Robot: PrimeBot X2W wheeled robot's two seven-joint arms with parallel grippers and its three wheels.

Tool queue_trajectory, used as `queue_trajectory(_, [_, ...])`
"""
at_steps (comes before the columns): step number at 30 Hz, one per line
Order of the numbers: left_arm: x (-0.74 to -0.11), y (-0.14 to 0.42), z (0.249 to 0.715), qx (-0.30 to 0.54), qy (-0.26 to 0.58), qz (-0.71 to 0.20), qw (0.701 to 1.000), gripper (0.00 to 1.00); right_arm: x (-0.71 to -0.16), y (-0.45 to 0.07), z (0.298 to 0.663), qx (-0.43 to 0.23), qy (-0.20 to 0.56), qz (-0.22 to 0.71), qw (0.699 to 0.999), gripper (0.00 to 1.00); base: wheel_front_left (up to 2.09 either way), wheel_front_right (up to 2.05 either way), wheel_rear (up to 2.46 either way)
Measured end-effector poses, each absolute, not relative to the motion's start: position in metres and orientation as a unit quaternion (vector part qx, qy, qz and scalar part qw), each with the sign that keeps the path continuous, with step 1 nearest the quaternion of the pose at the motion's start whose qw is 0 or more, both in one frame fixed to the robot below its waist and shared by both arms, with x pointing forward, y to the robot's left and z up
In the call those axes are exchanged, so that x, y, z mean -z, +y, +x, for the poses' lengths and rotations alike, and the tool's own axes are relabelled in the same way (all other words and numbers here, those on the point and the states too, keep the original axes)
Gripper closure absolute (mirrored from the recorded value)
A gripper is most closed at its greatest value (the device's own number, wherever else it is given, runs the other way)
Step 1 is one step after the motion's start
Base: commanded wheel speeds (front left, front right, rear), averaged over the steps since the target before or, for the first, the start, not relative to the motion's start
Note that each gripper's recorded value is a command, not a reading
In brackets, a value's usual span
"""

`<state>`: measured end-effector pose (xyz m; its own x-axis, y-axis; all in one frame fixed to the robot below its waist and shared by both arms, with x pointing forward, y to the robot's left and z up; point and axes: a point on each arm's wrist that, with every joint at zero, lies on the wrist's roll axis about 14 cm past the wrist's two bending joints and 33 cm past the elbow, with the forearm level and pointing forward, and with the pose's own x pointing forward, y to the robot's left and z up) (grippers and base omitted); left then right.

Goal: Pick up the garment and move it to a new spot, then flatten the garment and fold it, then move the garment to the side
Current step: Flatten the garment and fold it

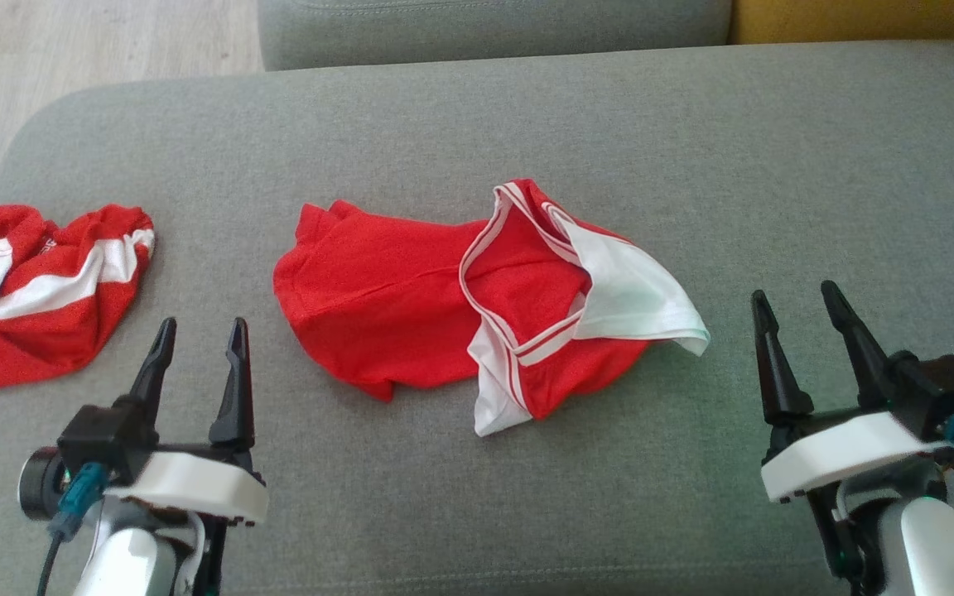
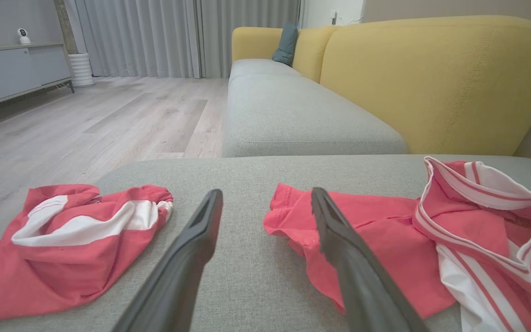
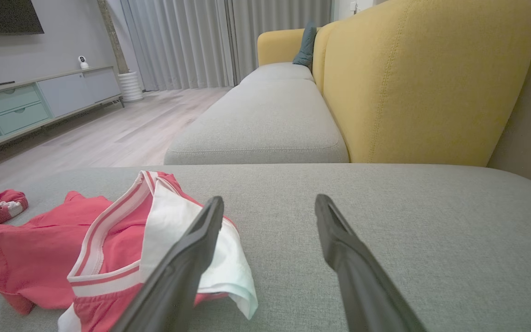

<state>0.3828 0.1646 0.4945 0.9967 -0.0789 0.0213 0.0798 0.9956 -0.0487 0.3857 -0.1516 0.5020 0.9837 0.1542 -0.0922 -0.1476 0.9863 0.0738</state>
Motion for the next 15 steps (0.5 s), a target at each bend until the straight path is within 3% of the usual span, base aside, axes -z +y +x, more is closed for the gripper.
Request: queue_trajectory(15, [-0.486,0.162,0.385,0.04,0.002,-0.028,0.999,0.0,-0.49,-0.146,0.388,-0.085,0.074,0.032,0.993,0.0,0.0,0.0,0.0])
